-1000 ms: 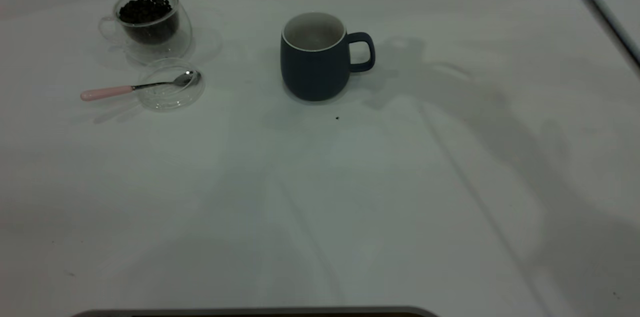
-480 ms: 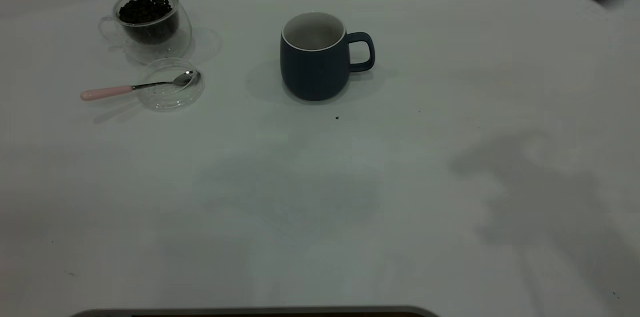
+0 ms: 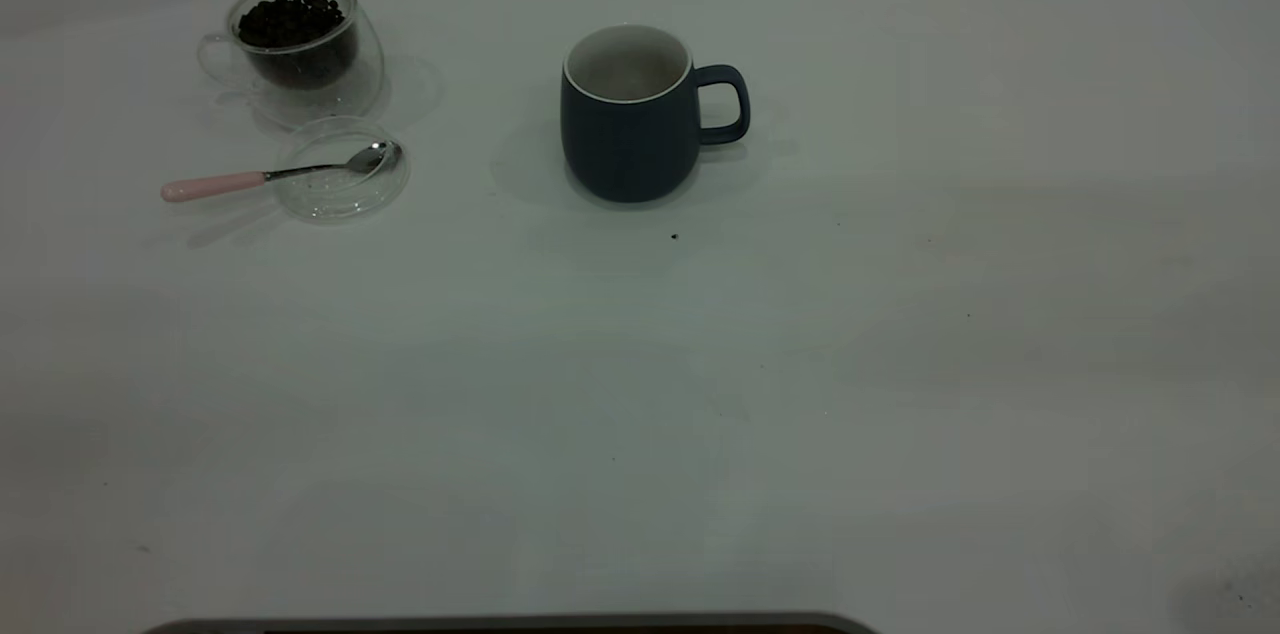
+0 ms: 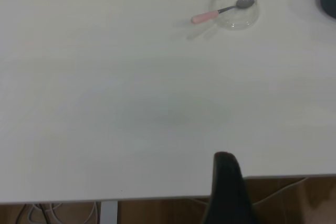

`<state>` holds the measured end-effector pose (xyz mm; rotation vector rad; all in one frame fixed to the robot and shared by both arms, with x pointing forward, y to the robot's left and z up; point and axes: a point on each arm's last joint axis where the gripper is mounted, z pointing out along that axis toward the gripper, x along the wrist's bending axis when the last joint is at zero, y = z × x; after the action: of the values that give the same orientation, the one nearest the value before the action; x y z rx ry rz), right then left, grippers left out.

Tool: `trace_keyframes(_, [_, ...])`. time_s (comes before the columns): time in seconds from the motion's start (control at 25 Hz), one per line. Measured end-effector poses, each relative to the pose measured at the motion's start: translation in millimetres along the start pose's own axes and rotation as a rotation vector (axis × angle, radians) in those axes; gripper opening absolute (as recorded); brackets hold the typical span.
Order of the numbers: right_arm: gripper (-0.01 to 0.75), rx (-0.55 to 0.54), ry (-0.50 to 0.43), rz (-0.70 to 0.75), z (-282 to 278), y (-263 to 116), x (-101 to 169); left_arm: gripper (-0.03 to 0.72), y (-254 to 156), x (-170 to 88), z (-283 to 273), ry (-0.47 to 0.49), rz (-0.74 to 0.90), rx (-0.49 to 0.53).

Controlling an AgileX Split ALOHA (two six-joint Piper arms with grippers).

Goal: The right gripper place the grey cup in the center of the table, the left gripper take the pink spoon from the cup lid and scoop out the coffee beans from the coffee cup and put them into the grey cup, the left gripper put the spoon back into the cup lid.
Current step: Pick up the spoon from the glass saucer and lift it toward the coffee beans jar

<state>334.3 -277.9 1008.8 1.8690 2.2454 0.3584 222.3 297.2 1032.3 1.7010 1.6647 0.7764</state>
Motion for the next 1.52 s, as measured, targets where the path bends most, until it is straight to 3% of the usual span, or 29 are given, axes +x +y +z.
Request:
trace_keyframes(0.28, [0.537, -0.417, -0.025, 0.068, -45.6, -45.9, -5.3, 0.581, 0.0, 0.0, 0.0, 0.000, -0.003, 0.000])
trace_keyframes(0.64, [0.536, -0.692, -0.034, 0.079, -62.9, -85.8, -3.6, 0.581, 0.0, 0.0, 0.0, 0.000, -0.004, 0.000])
trace_keyframes(0.88, [0.536, -0.706, -0.082, 0.134, -63.4, -88.7, -3.0, 0.581, 0.0, 0.0, 0.0, 0.000, -0.004, 0.000])
trace_keyframes(1.52, [0.536, -0.706, -0.074, 0.122, -63.4, -88.7, -3.1, 0.581, 0.0, -0.2, 0.0, -0.002, -0.003, 0.000])
